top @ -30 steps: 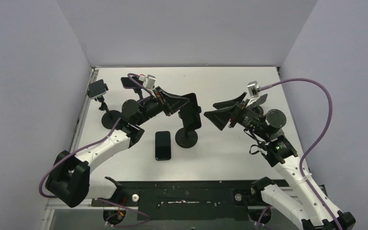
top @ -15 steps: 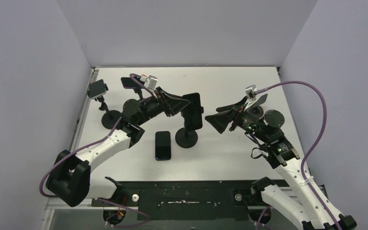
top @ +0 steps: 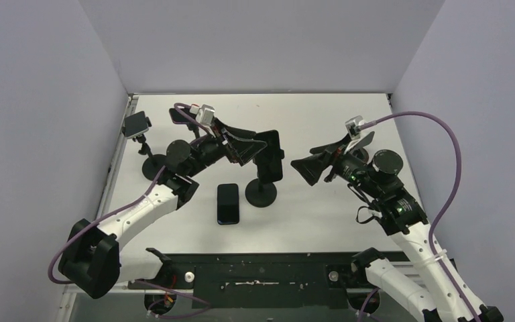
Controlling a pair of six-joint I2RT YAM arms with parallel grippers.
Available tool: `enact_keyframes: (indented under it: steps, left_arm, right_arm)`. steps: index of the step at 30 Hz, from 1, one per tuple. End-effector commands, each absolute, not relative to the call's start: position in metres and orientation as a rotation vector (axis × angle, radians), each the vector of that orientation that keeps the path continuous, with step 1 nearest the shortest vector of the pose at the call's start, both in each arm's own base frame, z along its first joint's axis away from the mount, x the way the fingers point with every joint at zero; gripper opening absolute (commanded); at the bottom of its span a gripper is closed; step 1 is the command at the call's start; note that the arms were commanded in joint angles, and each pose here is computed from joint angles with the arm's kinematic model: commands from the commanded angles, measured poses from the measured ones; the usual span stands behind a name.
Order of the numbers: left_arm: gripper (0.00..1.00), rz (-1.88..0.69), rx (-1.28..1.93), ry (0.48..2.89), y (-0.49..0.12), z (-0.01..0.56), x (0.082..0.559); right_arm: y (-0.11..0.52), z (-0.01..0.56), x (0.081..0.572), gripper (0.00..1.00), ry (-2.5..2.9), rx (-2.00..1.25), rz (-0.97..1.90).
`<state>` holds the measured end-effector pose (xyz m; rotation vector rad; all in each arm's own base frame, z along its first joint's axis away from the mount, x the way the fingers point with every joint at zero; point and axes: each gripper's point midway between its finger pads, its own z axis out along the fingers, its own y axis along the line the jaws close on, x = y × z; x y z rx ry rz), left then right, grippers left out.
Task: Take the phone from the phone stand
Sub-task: Adjust the phone at the phone stand, then remove the phone from the phone stand.
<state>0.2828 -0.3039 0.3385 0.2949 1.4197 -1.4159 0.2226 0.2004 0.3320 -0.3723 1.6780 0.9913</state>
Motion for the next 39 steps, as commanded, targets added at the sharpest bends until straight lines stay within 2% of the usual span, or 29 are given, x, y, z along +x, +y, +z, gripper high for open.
enact_keyframes:
  steps: [1, 6, 15, 18, 22, 24, 28, 31, 34, 39]
  left_arm:
    - [0.95, -1.396, 0.264, 1.321, -0.29, 0.379, 0.279]
    - [0.97, -1.371, 0.129, 1.328, -0.261, 0.387, 0.288]
    - [0.98, -1.371, -0.019, 1.459, -0.238, 0.385, 0.288]
    - [0.97, -1.408, -0.093, 1.447, -0.231, 0.384, 0.282]
    - [0.98, -1.444, -0.165, 1.454, -0.225, 0.376, 0.282]
    - [0.97, -1.466, -0.094, 1.442, -0.227, 0.376, 0.277]
    - [0.97, -1.538, 0.009, 1.348, -0.228, 0.382, 0.258]
    - [0.97, -1.702, 0.029, 1.154, -0.223, 0.399, 0.234]
    - [0.97, -1.704, 0.07, 1.227, -0.231, 0.394, 0.237]
    - [0.97, -1.476, 0.095, 1.465, -0.24, 0.384, 0.259]
  right_arm:
    - [0.188, 0.357, 0.229, 0.96, 1.629, -0.372, 0.885]
    - [0.169, 0.358, 0.243, 0.98, 1.672, -0.24, 0.78]
    - [0.117, 0.34, 0.266, 1.0, 1.775, 0.256, 0.605]
    - [0.116, 0.343, 0.263, 1.0, 1.772, 0.226, 0.597]
    - [0.133, 0.35, 0.256, 1.0, 1.756, 0.016, 0.628]
    - [0.139, 0.353, 0.254, 1.0, 1.743, -0.036, 0.65]
    - [0.143, 0.369, 0.247, 1.0, 1.652, -0.078, 0.69]
    - [0.141, 0.378, 0.244, 1.0, 1.601, -0.054, 0.714]
    - [0.139, 0.377, 0.249, 1.0, 1.623, -0.005, 0.709]
    - [0.149, 0.372, 0.25, 1.0, 1.667, -0.112, 0.699]
